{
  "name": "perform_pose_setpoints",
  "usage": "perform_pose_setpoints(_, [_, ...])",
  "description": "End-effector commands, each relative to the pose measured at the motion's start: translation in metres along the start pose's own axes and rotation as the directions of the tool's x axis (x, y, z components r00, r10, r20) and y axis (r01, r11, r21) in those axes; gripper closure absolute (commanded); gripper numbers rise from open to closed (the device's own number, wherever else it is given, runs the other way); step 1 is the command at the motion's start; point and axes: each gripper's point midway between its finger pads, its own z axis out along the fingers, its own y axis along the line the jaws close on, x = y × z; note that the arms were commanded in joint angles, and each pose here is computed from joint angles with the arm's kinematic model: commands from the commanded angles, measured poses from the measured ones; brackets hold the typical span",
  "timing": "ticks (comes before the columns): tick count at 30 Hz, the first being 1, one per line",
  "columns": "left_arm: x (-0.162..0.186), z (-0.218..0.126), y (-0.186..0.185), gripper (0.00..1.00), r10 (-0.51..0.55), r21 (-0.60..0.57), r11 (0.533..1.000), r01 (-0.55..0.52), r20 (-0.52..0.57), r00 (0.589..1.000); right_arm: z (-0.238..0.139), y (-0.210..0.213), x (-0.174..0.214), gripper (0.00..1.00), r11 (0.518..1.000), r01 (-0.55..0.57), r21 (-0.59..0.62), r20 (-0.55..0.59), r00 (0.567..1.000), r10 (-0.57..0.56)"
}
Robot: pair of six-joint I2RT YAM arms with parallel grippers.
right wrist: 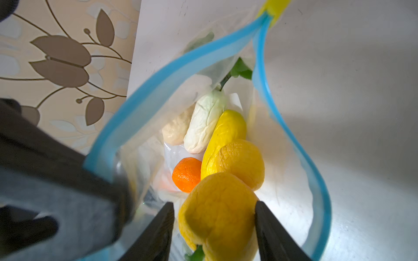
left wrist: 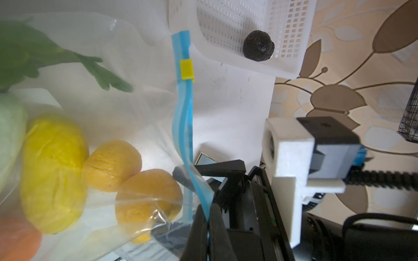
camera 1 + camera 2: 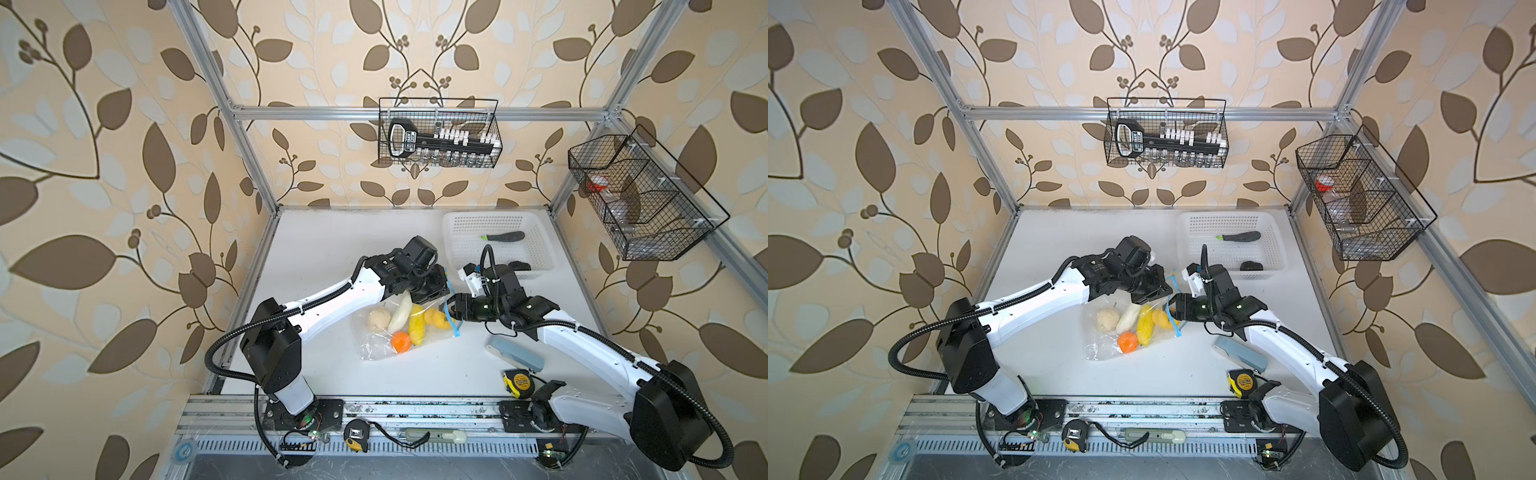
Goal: Place the food in the zip-top bag and seal the zipper
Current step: 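Lower the yellow pepper into the bag mouth and open the right gripper, then move the right gripper to the blue zipper edge and pinch it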
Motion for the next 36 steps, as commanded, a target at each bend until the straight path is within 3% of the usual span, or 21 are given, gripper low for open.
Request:
perform_pose_setpoints(1, [-0.006,-0.028,-0.027,1.0,0.048,0.068,0.996,-0.053,0.064,0.997,0.001,0.014,-0.004,0.42,0.999,-0.005,-0.043,-0.013,1.0,0.004])
perform_pose_setpoints(15, [-0.006,-0.031,-0.02,1.0,0.045,0.062,0.997,-0.05,0.073,0.996,-0.034,0.009,-0.029,0.39,0.987,0.099,0.128,0.068,0.992,-0.108])
perform_pose_setpoints(19, [-0.005,-0.032,-0.019,1.0,0.045,0.064,0.997,-0.05,0.074,0.996,-0.044,-0.01,-0.034,0.4,0.974,0.091,0.205,0.085,0.99,-0.111])
perform_pose_setpoints(25, [-0.006,-0.032,-0.019,1.0,0.043,0.065,0.997,-0.048,0.075,0.996,-0.045,-0.046,-0.029,0.43,0.969,0.0,0.247,0.086,0.996,-0.022])
perform_pose_setpoints(36, [-0.006,-0.032,-0.018,1.0,0.043,0.065,0.997,-0.048,0.073,0.996,-0.023,-0.068,-0.01,0.63,0.969,-0.044,0.244,0.037,0.999,0.036])
